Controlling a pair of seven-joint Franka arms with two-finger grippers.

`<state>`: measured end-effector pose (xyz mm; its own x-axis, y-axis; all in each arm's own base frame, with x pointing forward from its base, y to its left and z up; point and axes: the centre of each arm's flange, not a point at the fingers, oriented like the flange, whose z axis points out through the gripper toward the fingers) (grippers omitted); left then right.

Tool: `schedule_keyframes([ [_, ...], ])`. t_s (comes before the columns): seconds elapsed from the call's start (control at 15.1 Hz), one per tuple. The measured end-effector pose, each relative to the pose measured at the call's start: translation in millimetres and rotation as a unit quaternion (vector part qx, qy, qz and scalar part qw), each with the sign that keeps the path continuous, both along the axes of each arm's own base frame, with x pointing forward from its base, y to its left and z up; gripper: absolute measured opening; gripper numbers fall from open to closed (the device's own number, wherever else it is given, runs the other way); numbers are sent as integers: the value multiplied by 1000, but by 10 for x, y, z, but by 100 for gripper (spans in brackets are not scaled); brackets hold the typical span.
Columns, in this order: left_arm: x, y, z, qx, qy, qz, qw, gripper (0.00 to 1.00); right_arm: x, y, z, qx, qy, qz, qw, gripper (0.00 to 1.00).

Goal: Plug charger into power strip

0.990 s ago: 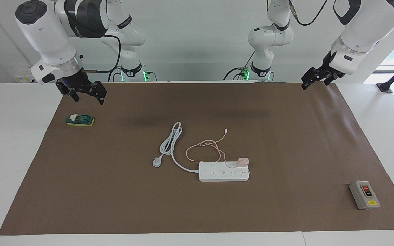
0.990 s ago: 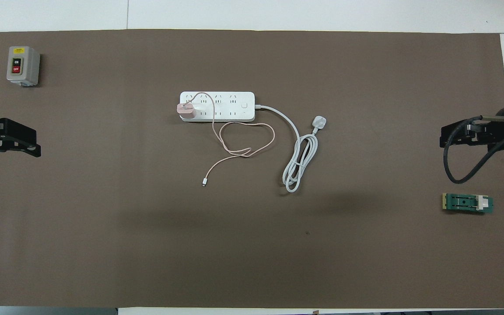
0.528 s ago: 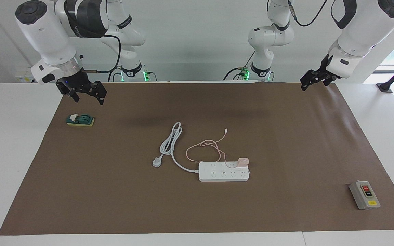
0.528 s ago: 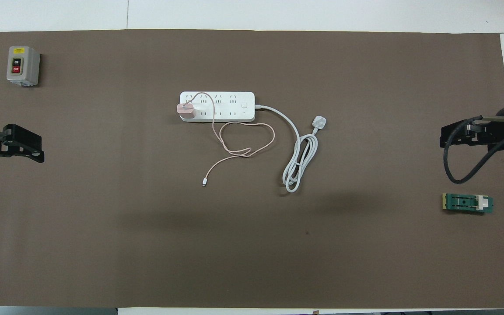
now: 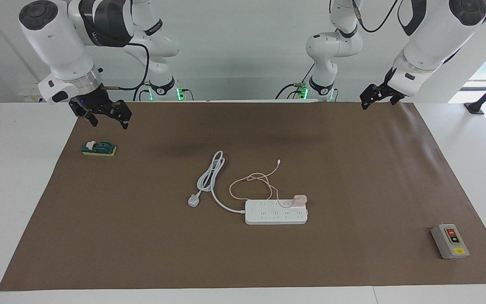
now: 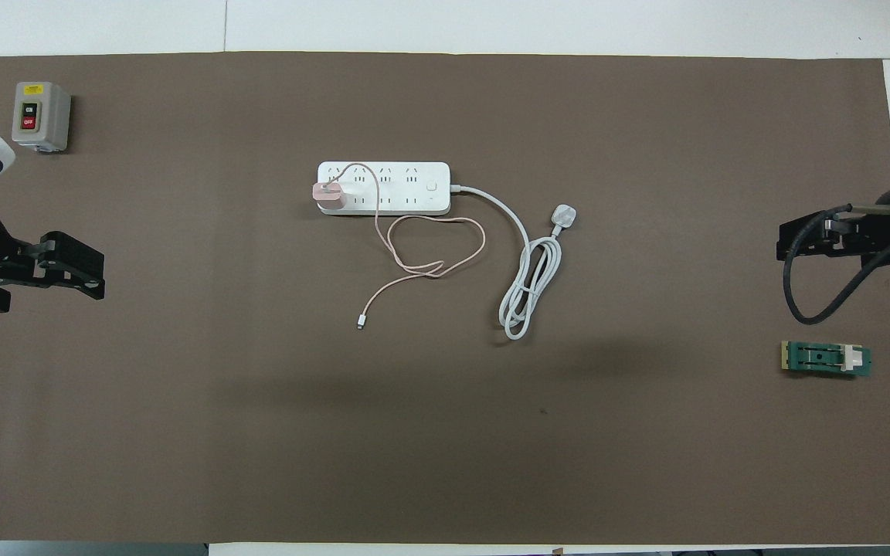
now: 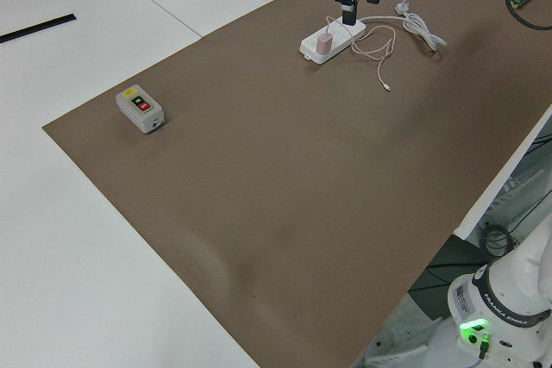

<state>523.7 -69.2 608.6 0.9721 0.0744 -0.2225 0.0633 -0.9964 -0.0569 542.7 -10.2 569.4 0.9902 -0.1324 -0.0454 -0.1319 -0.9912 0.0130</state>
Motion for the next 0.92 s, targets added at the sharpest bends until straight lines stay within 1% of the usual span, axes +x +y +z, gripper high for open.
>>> schedule_keyframes([
  [0.13, -1, -3, -27, -1, 0, -4, 1000, 100, 0, 0, 0, 0, 0, 0, 1000, 100],
  [0.26, 23, 19, -31, -3, -7, -7, 1000, 100, 0, 0, 0, 0, 0, 0, 1000, 100],
  [0.73, 55, 88, -134, -10, -7, -31, 999, 100, 0, 0, 0, 0, 0, 0, 1000, 100],
  [0.92, 91, 82, -145, -14, -19, -45, 999, 100, 0, 0, 0, 0, 0, 0, 1000, 100],
])
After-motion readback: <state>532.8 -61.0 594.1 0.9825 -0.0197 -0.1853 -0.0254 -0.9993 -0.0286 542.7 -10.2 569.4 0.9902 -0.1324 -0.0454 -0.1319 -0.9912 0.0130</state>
